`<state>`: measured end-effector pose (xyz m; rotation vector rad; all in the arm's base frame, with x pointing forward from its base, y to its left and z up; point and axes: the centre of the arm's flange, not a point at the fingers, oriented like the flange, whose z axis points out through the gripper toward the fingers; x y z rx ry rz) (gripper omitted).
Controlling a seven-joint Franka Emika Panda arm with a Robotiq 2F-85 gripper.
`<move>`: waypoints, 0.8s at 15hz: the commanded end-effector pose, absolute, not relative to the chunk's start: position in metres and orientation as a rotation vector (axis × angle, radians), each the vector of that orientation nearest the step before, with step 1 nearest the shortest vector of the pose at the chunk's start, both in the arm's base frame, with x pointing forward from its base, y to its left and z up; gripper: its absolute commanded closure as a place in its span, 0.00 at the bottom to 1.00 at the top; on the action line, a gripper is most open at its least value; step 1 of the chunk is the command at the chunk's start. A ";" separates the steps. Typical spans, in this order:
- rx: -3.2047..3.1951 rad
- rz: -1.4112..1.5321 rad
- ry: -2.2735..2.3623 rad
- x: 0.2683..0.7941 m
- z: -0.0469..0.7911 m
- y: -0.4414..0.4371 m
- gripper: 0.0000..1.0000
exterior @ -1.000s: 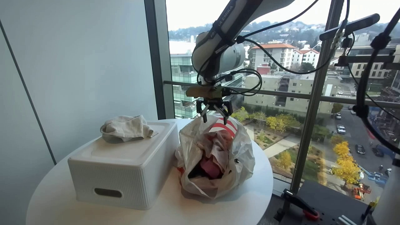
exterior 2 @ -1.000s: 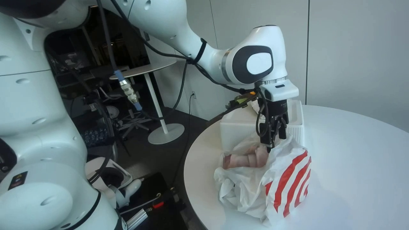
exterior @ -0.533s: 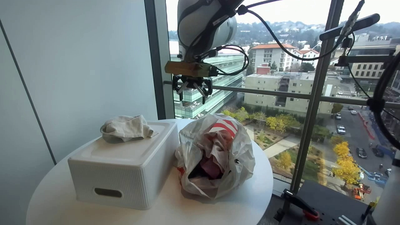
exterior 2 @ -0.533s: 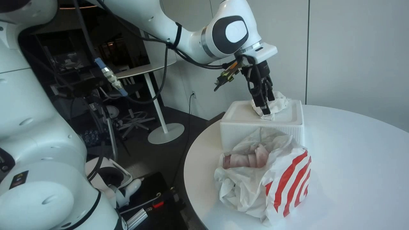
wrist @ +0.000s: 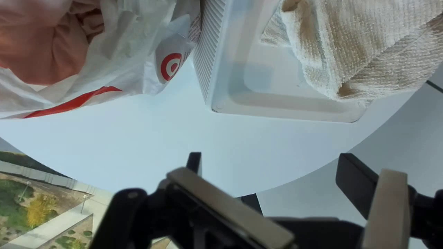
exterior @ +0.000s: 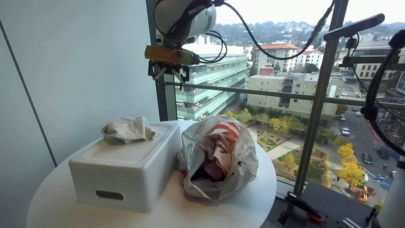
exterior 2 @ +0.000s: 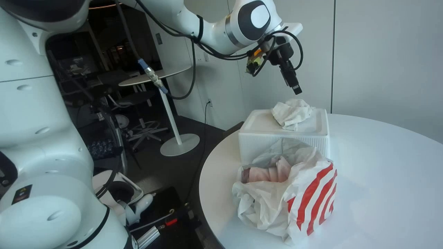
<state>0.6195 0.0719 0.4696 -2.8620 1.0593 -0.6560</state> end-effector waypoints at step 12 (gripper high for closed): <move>-3.032 -0.299 0.390 0.762 0.350 0.117 0.00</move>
